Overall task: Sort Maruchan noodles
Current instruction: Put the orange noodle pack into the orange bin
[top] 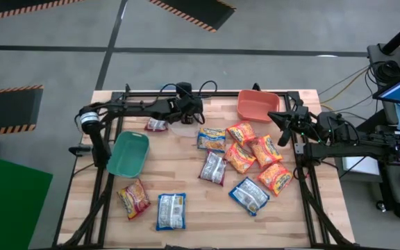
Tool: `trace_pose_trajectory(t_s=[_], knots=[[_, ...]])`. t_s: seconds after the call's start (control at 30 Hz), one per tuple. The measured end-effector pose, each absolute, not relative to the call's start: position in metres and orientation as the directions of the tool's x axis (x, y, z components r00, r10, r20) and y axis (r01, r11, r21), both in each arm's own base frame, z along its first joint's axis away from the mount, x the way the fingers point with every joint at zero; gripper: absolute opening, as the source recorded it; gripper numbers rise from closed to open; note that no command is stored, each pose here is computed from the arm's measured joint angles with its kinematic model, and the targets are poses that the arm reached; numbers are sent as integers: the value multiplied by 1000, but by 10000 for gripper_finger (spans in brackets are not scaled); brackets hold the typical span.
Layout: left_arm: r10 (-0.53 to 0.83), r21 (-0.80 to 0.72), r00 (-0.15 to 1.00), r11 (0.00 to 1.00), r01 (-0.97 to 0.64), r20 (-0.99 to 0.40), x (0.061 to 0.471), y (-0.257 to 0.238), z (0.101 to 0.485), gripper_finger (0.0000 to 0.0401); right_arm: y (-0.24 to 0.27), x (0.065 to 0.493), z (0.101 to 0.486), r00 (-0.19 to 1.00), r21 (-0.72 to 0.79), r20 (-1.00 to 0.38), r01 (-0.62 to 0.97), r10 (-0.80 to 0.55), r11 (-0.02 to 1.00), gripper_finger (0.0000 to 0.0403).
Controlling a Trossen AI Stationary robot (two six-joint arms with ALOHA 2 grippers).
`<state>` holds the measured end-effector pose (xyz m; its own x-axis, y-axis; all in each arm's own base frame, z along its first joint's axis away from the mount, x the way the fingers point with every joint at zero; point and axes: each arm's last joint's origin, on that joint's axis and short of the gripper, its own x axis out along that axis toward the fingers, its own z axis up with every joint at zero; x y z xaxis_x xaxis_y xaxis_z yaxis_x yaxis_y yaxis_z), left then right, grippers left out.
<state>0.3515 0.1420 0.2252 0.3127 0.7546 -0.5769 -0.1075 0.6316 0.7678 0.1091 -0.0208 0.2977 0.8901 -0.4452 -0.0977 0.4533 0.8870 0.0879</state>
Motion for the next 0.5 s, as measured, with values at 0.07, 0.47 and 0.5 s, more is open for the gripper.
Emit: trace_pose_trajectory(t_s=[0.07, 0.47, 0.5], knots=[[706, 711, 359, 688, -145, -610, 348, 130, 235, 192, -21, 109, 298, 890, 94, -98, 454, -445, 886, 9], [259, 279, 713, 956, -93, -651, 335, 40, 268, 173, -24, 140, 268, 854, 177, -281, 494, -437, 851, 9], [244, 278, 726, 958, -76, -642, 336, 34, 267, 171, -24, 143, 264, 849, 184, -301, 498, -434, 847, 9]])
